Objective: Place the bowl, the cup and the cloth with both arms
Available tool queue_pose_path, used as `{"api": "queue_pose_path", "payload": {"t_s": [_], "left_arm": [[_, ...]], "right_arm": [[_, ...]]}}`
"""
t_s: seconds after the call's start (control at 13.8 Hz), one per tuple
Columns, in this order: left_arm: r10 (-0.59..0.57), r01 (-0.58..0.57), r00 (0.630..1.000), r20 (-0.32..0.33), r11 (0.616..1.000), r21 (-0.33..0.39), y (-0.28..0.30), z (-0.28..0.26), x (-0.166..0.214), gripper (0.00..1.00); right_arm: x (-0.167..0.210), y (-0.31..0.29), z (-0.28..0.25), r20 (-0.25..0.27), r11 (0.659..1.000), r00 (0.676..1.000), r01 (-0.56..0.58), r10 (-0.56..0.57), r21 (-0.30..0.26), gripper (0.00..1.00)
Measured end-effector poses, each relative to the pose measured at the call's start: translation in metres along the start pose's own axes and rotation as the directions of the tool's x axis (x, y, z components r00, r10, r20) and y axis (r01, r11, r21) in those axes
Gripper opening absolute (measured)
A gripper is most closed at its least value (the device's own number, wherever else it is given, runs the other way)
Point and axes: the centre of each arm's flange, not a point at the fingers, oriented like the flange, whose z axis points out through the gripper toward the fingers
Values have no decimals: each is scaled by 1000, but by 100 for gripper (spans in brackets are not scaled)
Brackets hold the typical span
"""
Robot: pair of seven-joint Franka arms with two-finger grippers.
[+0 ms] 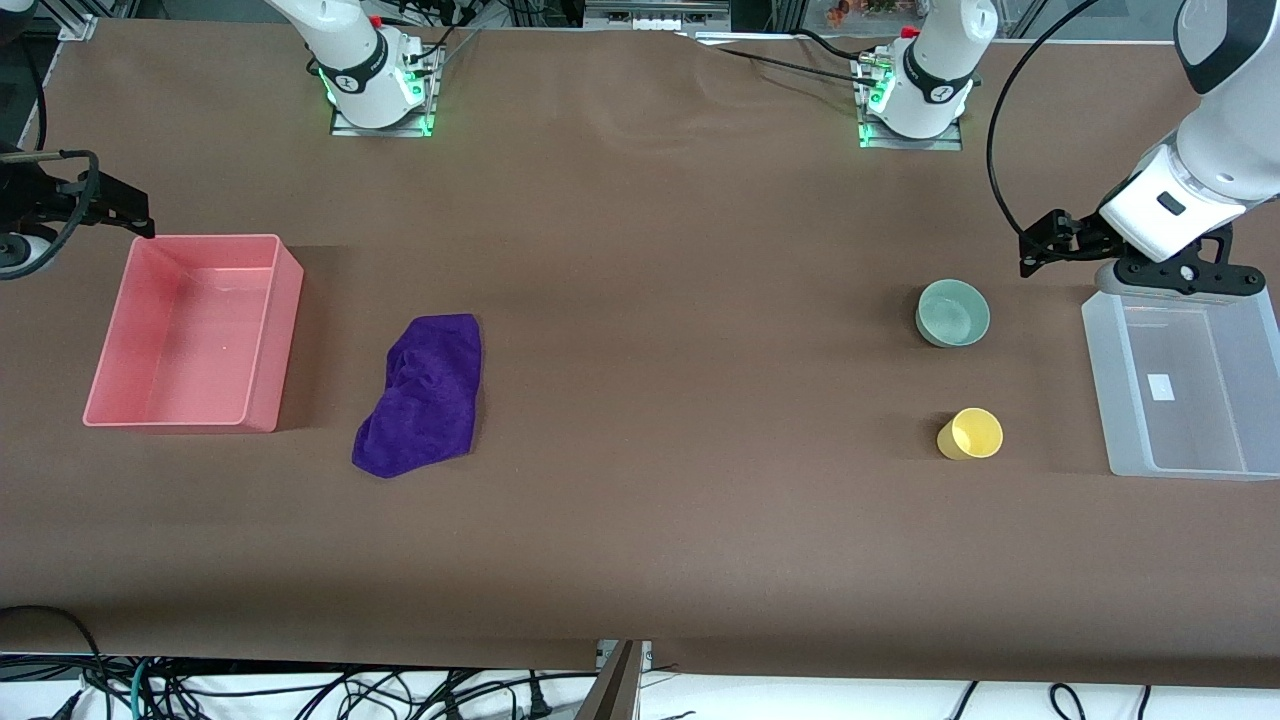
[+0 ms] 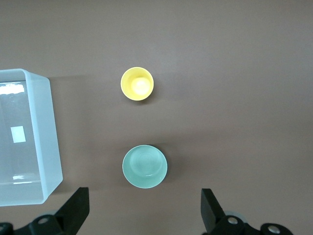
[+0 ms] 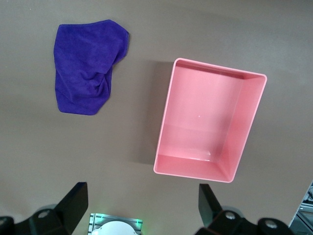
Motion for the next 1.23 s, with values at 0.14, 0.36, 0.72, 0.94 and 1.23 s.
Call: {"api": "queue_pose_path", "payload": {"t_s": [0.14, 0.36, 0.72, 0.94, 1.23], "left_arm": [[0, 0, 1000, 1, 1000, 0, 0, 0, 0, 100], [-1, 1, 1000, 1, 1000, 0, 0, 0, 0, 100], [0, 1, 1000, 18, 1000, -1, 0, 5, 0, 100], [1, 0, 994, 109, 1000, -3, 0, 23, -4, 100], [-4, 6, 974, 226, 1000, -9, -14, 70, -2, 100]], "right_arm": [[0, 0, 0, 0, 1000, 1000, -1, 1, 0, 100], [0, 1, 0, 0, 1000, 1000, -1, 1, 0, 100], [0, 1, 0, 0, 1000, 1000, -2, 2, 0, 100], [5, 2, 8, 14, 1000, 1000, 2, -2, 2, 100], [21, 2, 25, 22, 1000, 1000, 8, -8, -6, 100]]}}
